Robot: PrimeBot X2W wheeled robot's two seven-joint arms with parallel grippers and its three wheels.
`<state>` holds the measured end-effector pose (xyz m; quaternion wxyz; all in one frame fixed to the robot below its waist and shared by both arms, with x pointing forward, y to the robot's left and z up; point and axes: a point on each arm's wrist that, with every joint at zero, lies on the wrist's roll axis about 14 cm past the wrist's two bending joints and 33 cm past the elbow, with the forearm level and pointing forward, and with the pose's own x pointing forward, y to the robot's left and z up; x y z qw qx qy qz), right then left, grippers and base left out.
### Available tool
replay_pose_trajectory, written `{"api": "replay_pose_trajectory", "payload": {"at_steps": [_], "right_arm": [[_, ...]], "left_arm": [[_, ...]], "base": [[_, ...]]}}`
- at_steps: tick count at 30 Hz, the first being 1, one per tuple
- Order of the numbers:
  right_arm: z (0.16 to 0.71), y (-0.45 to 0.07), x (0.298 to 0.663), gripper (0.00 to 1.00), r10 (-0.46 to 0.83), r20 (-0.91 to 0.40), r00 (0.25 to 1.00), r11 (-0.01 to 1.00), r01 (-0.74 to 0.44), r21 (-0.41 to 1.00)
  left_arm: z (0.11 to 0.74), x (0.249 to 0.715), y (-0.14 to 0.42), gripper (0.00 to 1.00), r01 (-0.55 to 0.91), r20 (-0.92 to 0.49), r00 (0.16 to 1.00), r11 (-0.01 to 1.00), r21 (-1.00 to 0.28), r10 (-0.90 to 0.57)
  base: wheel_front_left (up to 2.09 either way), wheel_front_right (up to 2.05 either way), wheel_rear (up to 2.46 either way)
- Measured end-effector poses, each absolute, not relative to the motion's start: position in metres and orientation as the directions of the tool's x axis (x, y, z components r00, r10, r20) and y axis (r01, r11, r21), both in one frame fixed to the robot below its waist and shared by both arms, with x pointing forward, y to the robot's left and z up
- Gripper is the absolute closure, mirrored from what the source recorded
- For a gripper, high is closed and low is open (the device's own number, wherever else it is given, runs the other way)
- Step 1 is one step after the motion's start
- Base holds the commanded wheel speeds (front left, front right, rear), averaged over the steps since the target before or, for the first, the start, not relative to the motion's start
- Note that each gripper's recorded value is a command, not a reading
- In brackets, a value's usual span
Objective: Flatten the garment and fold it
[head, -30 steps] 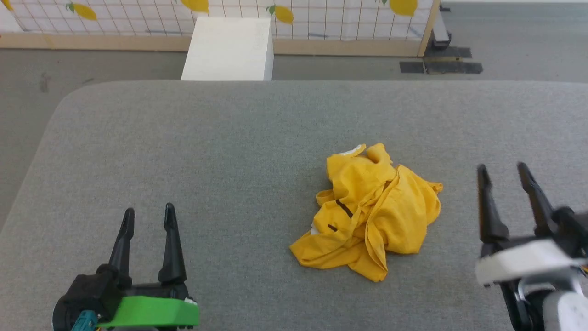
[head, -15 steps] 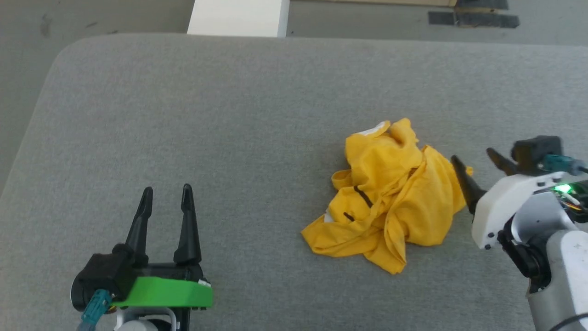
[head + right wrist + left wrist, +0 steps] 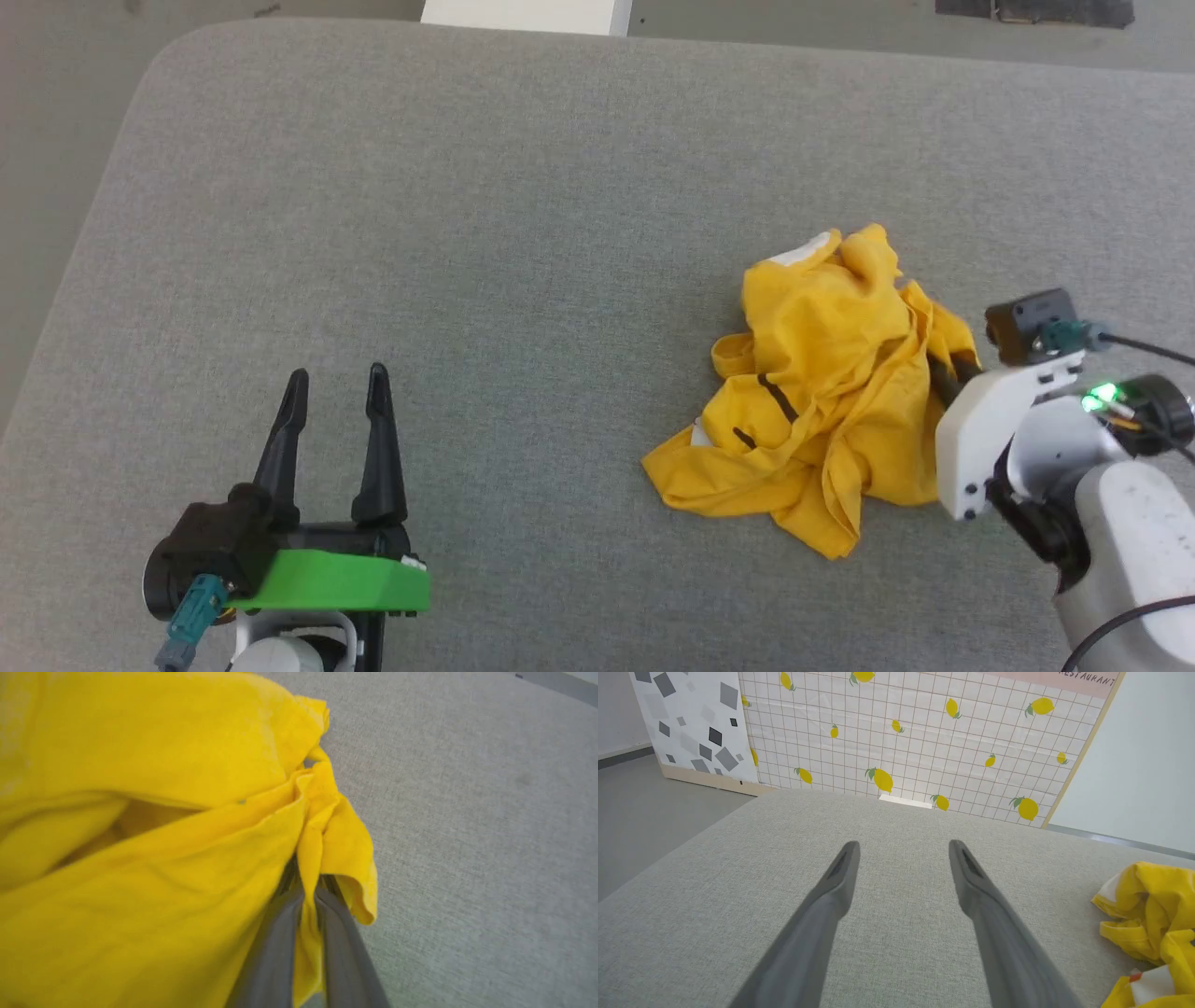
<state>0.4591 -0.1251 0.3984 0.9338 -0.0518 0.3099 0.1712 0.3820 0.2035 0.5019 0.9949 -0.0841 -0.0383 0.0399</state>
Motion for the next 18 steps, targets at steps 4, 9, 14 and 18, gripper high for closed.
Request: {"api": "replay_pose_trajectory", "payload": {"at_steps": [4, 9, 14, 18], "right_arm": [[0.441, -0.134, 0.478, 1.00, 0.279, -0.473, 0.835, 0.945, -0.327, -0.020], [0.511, -0.173, 0.496, 1.00, 0.193, -0.282, 0.940, 0.966, -0.232, -0.111], [0.539, -0.226, 0.477, 1.00, 0.049, -0.205, 0.978, 0.984, -0.083, -0.158], [0.495, -0.260, 0.428, 1.00, -0.069, -0.315, 0.947, 0.993, 0.036, -0.110]], "left_arm": [[0.507, 0.381, 0.202, 0.00, -0.066, 0.086, 0.993, 0.983, -0.172, 0.082], [0.515, 0.380, 0.197, 0.00, -0.048, 0.111, 0.991, 0.984, -0.170, 0.067], [0.517, 0.375, 0.190, 0.00, -0.021, 0.117, 0.992, 0.986, -0.166, 0.040], [0.516, 0.373, 0.184, 0.00, -0.003, 0.113, 0.993, 0.985, -0.171, 0.022]], "base": [[0.00, 0.00, 0.00], [0.00, 0.00, 0.00], [0.00, 0.00, 0.00], [0.00, 0.00, 0.00]]}}
